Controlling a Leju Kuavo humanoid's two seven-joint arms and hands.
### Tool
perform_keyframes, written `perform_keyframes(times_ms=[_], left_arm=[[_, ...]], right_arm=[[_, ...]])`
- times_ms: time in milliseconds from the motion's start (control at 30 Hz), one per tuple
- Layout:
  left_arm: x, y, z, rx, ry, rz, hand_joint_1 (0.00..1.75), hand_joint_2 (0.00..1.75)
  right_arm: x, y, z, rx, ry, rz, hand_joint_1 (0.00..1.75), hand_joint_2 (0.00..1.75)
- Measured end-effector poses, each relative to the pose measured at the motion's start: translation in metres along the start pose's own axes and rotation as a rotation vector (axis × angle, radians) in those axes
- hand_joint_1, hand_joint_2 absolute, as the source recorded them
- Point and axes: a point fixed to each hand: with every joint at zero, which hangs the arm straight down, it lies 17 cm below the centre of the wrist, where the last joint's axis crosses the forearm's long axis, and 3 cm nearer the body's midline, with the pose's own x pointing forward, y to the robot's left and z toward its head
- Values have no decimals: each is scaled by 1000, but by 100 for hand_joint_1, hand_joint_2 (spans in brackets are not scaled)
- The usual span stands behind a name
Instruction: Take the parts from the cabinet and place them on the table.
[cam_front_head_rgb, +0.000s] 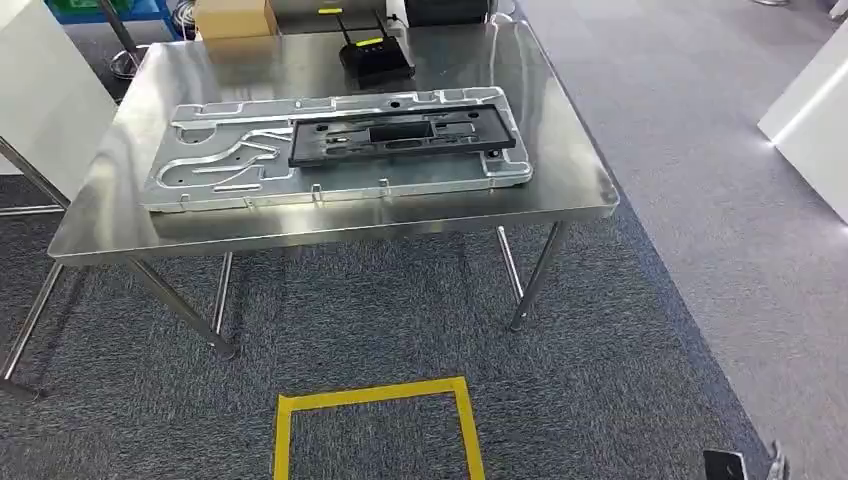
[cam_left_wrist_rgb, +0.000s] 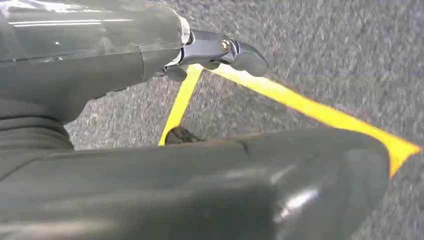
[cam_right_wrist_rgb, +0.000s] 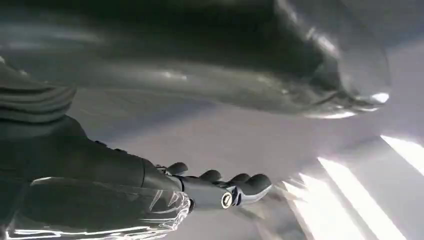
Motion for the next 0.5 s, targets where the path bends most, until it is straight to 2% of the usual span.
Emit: perform_keyframes(times_ms=[100, 167, 367, 500], left_arm=[[2, -6, 0, -15, -3, -12, 0, 0], [4, -10, 0, -27, -5, -11, 0, 0], [9, 0, -3, -17, -14, -10, 0, 0], [5, 4, -4, -4, 3, -9, 0, 0]], right_arm=[[-68, 41, 37, 136, 312, 3, 0, 0], [-90, 63, 61, 210, 441, -4, 0, 0], [-116, 128, 136, 459, 678, -5, 0, 0], [-108, 162, 169, 585, 713, -16, 0, 0]])
